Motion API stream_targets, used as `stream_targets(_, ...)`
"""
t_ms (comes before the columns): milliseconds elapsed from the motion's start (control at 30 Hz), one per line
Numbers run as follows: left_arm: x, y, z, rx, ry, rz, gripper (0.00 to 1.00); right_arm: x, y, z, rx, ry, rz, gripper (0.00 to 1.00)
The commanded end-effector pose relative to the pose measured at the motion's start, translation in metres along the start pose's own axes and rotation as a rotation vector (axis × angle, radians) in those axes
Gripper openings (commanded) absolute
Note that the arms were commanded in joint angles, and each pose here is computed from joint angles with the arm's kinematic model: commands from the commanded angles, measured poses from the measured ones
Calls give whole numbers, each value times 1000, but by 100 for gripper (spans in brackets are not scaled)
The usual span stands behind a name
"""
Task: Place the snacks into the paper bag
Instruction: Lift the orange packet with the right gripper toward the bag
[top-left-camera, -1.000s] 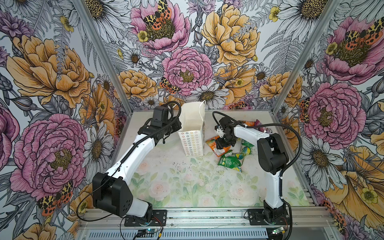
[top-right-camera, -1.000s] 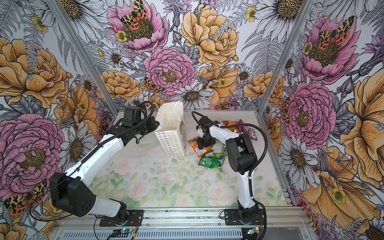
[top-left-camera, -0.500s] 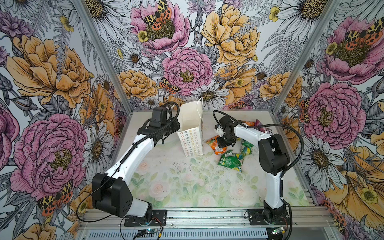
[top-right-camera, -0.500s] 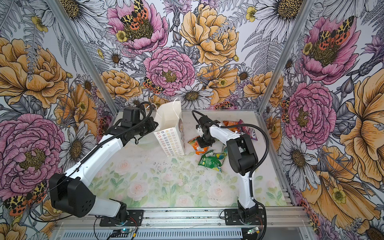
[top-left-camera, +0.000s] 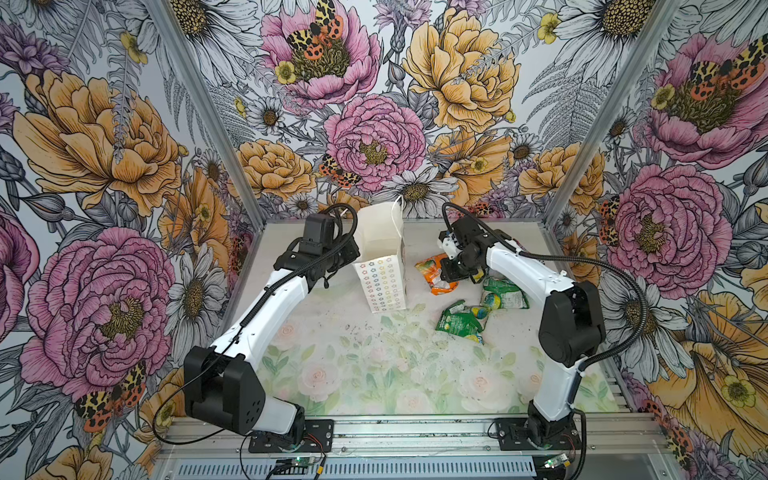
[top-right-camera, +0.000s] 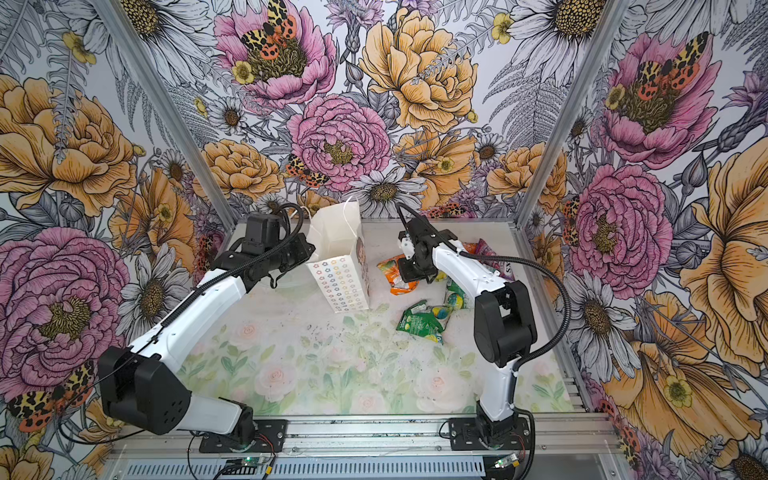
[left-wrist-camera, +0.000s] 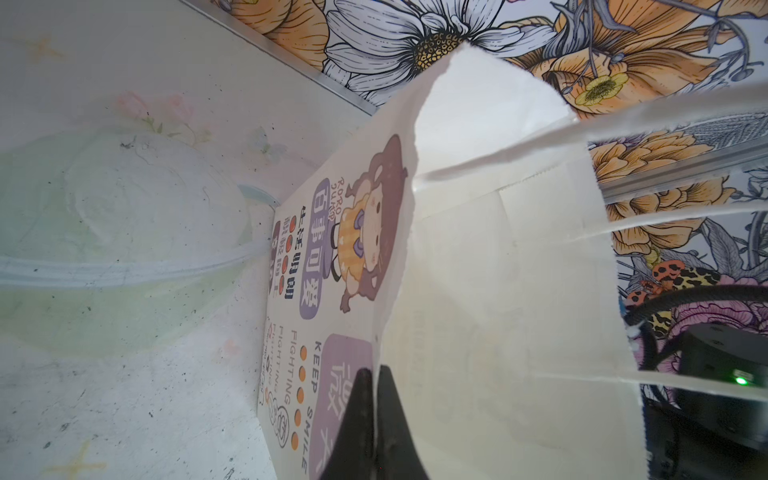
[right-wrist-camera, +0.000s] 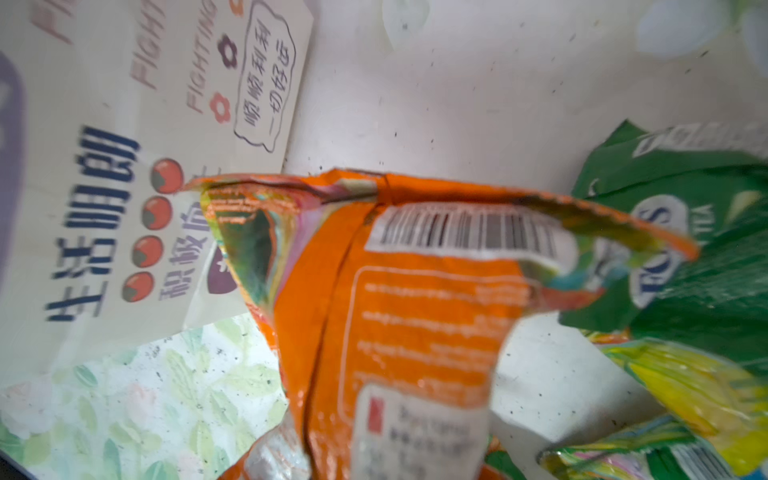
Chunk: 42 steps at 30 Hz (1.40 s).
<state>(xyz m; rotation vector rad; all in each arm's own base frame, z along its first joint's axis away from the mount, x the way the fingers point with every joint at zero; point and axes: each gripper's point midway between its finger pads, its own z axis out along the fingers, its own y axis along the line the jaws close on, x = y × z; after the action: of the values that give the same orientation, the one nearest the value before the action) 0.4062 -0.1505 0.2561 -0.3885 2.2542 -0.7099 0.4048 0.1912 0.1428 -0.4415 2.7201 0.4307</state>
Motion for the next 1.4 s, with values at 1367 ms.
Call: stream_targets(1367,2,-42,8,1,-87,13,0,-198,223,-256,-547,-955,95,0)
